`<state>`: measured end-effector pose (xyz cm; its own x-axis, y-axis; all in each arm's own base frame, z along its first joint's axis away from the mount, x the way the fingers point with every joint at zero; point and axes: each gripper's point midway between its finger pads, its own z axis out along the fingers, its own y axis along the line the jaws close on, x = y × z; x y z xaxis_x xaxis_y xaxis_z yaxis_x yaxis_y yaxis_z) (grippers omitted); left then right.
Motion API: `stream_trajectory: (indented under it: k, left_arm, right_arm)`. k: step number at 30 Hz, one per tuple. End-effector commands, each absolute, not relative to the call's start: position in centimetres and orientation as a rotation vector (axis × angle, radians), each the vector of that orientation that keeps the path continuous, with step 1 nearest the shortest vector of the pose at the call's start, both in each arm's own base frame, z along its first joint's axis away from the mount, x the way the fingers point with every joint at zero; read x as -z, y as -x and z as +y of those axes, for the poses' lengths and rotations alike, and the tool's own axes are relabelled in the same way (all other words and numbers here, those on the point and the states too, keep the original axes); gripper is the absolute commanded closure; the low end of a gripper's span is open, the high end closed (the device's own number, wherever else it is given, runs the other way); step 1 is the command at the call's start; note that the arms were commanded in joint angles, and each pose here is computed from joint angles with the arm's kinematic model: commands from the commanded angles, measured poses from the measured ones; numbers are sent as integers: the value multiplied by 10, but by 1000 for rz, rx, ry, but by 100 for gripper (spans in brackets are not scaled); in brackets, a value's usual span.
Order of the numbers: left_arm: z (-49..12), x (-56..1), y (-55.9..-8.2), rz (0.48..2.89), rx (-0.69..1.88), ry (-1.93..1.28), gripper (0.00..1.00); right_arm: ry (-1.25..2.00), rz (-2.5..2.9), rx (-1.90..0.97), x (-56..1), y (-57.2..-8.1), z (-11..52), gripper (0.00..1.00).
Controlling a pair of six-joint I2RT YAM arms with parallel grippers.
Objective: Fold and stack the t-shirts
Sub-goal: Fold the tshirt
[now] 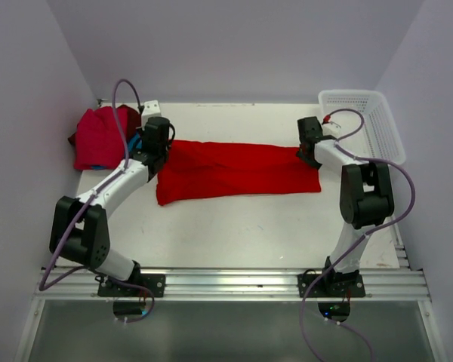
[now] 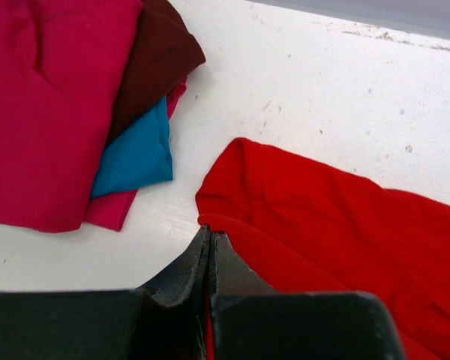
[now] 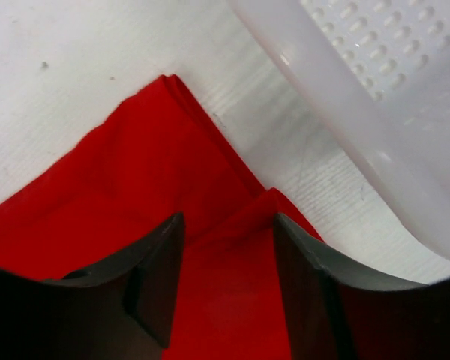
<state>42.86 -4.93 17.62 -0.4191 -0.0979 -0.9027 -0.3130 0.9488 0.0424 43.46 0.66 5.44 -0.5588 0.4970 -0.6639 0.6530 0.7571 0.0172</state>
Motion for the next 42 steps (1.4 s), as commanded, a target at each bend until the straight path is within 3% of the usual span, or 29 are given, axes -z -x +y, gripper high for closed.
stream_trajectory:
  k: [1, 2, 3, 5, 13, 20, 22, 29, 33, 39, 42]
  left_arm:
    - [-43, -218, -463, 1832, -206, 351, 100]
    - [-42, -217, -467, 1832, -205, 358, 84]
    - [-41, -217, -472, 1830, -204, 368, 38]
    - [-39, -221, -476, 1821, -204, 376, 1]
    - [-58, -249, -456, 1782, 8, 411, 0]
    - [-97, -217, -387, 1836, 267, 375, 0]
    - [-101, -203, -369, 1841, 305, 352, 0]
    - [-97, -235, -321, 1721, 427, 332, 0]
    - [-109, -222, -324, 1741, 462, 269, 0]
    - [-141, -198, -346, 1744, 731, 297, 0]
    - [-141, -169, -367, 1846, 743, 425, 1]
  right_arm:
    - [-799, 2191, 147, -85, -463, 19, 44]
    - [-780, 2167, 124, -92, -466, 20, 36]
    - [-768, 2129, 87, -110, -467, 22, 33]
    - [-732, 2102, 20, -120, -465, 30, 30]
    - [-294, 2081, -322, -185, -449, 116, 33]
    - [233, 2339, -631, -153, -403, 246, 47]
    - [371, 2337, -658, -153, -391, 277, 47]
    - [590, 2380, -762, -138, -387, 348, 39]
    - [585, 2369, -740, -148, -383, 353, 38]
    - [411, 2287, -476, -179, -372, 288, 33]
    - [332, 2269, -340, -182, -360, 252, 32]
